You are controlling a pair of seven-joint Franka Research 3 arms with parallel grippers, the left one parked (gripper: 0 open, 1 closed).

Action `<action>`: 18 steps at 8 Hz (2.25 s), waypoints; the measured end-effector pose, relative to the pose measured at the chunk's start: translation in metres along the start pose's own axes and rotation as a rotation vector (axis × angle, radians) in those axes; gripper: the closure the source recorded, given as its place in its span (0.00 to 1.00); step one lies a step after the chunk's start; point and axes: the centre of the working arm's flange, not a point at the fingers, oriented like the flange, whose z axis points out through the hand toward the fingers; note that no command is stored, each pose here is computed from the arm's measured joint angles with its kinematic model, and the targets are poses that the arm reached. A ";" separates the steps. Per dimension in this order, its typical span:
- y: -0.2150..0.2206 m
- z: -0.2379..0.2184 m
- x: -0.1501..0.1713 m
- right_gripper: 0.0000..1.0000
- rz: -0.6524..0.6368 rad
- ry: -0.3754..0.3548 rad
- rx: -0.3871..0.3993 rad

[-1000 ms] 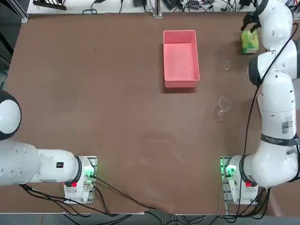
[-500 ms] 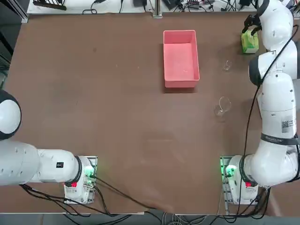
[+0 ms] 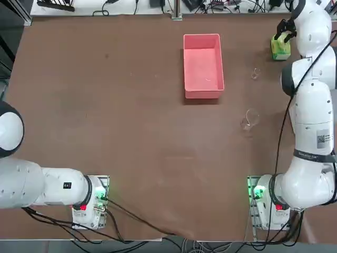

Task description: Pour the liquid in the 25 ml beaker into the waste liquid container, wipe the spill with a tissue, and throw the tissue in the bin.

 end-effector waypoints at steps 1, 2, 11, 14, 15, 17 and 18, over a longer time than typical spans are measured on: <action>0.005 0.001 -0.001 0.20 0.005 -0.001 0.003; 0.008 0.003 -0.002 0.20 0.010 -0.003 0.010; 0.001 0.010 0.000 0.29 -0.002 -0.009 0.032; 0.003 0.011 -0.001 0.30 -0.003 -0.013 0.027; 0.004 0.011 -0.001 0.31 -0.001 -0.013 0.026; 0.009 0.010 -0.002 0.35 -0.011 -0.013 0.026; 0.014 0.010 -0.002 0.38 -0.015 -0.012 0.025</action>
